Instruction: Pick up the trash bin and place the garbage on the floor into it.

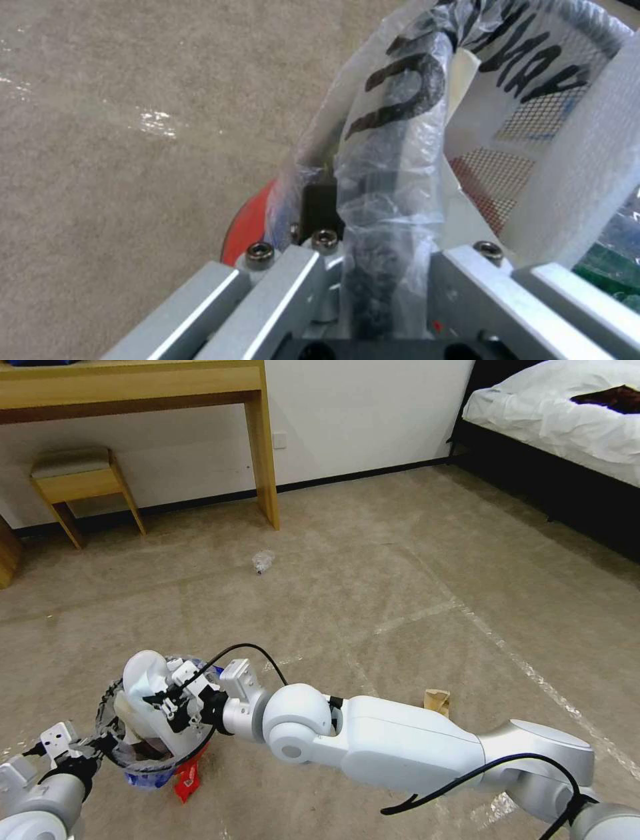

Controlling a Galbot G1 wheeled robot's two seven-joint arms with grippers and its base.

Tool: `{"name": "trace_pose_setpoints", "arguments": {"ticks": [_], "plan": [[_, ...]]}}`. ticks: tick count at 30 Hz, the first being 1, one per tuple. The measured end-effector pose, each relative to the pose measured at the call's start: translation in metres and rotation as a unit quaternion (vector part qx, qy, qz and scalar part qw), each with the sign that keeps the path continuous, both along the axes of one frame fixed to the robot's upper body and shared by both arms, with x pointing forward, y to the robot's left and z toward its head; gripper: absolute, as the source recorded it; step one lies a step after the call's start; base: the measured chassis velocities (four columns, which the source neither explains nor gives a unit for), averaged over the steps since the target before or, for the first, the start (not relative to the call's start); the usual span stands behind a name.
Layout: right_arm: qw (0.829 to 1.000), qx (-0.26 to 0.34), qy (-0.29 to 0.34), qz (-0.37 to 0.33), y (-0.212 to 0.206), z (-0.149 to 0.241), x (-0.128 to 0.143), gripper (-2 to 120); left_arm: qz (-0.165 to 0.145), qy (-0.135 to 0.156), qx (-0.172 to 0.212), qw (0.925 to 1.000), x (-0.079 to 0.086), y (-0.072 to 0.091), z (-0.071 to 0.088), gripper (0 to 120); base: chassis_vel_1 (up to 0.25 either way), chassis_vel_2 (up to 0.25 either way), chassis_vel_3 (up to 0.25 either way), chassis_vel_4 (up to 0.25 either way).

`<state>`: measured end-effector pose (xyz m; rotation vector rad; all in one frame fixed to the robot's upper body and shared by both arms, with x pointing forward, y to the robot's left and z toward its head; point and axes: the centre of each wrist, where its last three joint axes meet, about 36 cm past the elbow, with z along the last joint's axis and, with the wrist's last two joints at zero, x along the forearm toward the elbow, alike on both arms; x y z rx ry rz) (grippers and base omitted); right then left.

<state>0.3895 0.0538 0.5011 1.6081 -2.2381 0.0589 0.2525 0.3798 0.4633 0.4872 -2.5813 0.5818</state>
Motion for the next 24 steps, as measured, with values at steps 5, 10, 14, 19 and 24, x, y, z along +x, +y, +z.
{"name": "trace_pose_setpoints", "arguments": {"ticks": [5,10,14,19,24], "plan": [[1.000,-0.020,0.001,-0.004,0.002,-0.008,-0.001,0,-0.001,-0.001,0.000,1.0000,0.000,0.000,0.001,1,0.000,0.000,0.000,0.000],[0.999,-0.040,0.003,-0.005,0.004,-0.017,-0.002,0,-0.002,-0.001,0.001,1.0000,-0.001,-0.001,0.002,1,0.000,0.000,0.000,0.000],[0.999,-0.050,0.005,-0.006,0.006,-0.022,-0.002,0,-0.002,-0.001,0.000,1.0000,-0.001,-0.002,0.002,1,0.000,0.000,0.000,0.000],[0.998,-0.057,0.008,-0.008,0.007,-0.028,-0.003,0,-0.003,-0.001,0.000,1.0000,-0.001,-0.003,0.001,1,0.000,0.000,0.000,0.000],[0.998,-0.064,0.011,-0.007,0.009,-0.033,-0.006,0,-0.003,-0.001,0.000,1.0000,-0.001,-0.003,0.002,1,0.000,0.000,0.000,0.000]]}}
